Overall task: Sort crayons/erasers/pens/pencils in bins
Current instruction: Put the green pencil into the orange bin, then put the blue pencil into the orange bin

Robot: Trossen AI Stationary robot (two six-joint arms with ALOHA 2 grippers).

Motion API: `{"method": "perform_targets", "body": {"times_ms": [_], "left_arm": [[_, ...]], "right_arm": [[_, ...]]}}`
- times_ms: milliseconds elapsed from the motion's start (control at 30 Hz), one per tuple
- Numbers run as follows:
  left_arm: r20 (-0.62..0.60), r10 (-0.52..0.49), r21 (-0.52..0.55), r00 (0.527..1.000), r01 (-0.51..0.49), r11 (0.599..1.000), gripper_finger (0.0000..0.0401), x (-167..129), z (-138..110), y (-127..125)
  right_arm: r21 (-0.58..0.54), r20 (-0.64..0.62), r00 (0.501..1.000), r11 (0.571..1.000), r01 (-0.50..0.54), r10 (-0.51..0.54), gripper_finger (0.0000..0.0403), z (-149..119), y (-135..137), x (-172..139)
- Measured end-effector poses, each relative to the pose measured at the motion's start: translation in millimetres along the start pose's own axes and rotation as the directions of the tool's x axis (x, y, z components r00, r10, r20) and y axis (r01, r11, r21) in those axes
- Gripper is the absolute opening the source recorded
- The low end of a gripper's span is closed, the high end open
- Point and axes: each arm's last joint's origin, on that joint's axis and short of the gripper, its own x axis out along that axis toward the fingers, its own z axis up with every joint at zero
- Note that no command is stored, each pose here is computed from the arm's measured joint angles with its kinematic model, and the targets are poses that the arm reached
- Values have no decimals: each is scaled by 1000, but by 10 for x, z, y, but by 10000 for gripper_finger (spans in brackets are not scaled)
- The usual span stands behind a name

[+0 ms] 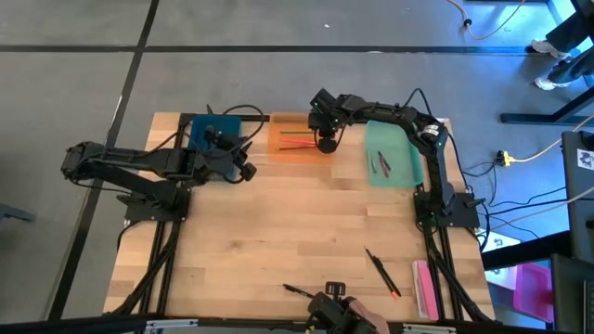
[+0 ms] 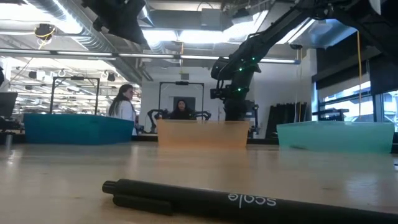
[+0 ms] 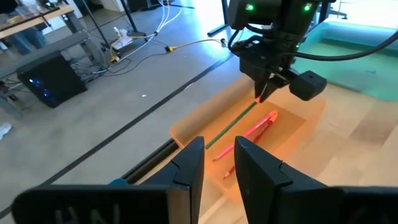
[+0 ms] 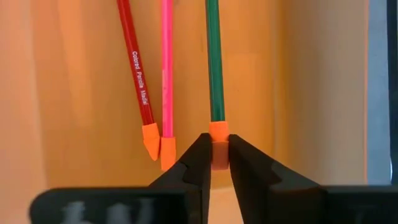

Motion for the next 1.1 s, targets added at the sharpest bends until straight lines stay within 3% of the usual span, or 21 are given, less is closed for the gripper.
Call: {"method": "perform_targets", "body": {"times_ms": [500,600,800,933,1100], "left_arm": [[-1,-1,0,1000,1,1000,80,0,-1,0],[-2,0,2,1000,0,1000,80,0,-3,1],[-15,3,11,1000,-3,1000,80,0,-20,6],[-20,-13,9,1000,13,1000,80,-1,-20,2],[-44,-89,6,995,89,996,80,-2,-27,-20]], "right_arm": [[18,-52,996,997,70,-69,139,23,-42,-63],[65,-41,997,995,69,-67,139,114,-98,-227],[115,59,997,992,-57,51,140,213,-110,-770],[119,101,987,983,-140,128,140,184,-22,-1072],[209,73,981,959,-190,179,140,130,169,-1398]]}}
